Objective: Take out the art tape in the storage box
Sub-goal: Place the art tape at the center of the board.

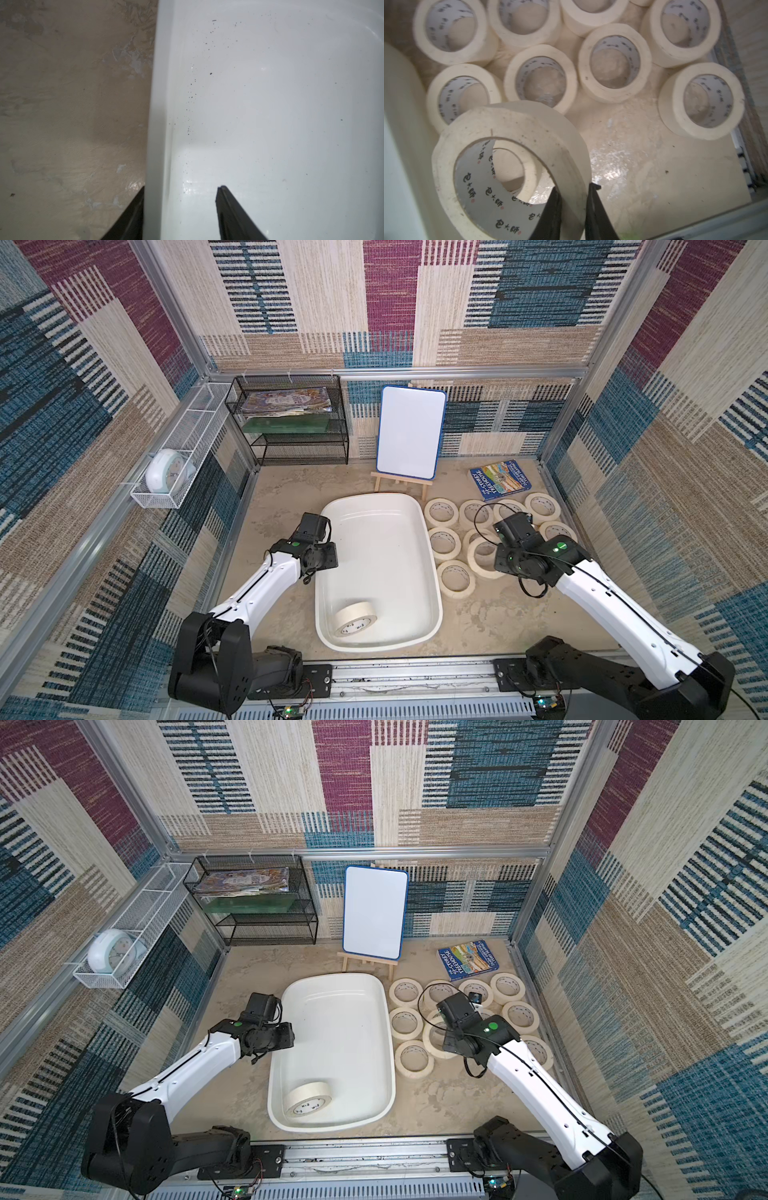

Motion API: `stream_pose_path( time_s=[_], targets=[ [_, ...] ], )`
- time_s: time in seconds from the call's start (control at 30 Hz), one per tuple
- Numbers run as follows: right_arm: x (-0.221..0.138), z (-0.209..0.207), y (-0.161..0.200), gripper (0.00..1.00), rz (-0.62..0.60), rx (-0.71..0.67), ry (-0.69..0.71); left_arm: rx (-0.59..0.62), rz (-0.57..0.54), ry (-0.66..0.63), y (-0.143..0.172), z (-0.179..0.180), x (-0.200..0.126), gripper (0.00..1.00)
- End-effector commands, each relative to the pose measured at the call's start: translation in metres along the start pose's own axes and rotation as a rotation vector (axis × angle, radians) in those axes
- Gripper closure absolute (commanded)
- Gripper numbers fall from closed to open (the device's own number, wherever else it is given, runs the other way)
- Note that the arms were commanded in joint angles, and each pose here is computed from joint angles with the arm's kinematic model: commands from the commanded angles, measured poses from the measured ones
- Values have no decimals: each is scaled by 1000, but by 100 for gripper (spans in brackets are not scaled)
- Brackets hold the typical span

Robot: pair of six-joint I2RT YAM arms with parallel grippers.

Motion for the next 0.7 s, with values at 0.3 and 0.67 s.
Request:
stream_pose_path(
  time_s=[0.3,0.67],
  targets=[
    [47,-30,59,100,250,75,83,15,-15,93,-9,-16,3,46],
    [84,-15,51,100,215,107,66,15,-17,90,-8,-15,2,46]
  ],
)
Point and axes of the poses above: each gripper's point midway between its finger pads, its own x axis out along the fingers, its own z axis along the line the jaws close on, y = z × x, the point moved 3 cm from there along -x, back along the fingers, and after that the axes turned 2 degrees about -x, right-handed, at the moved point
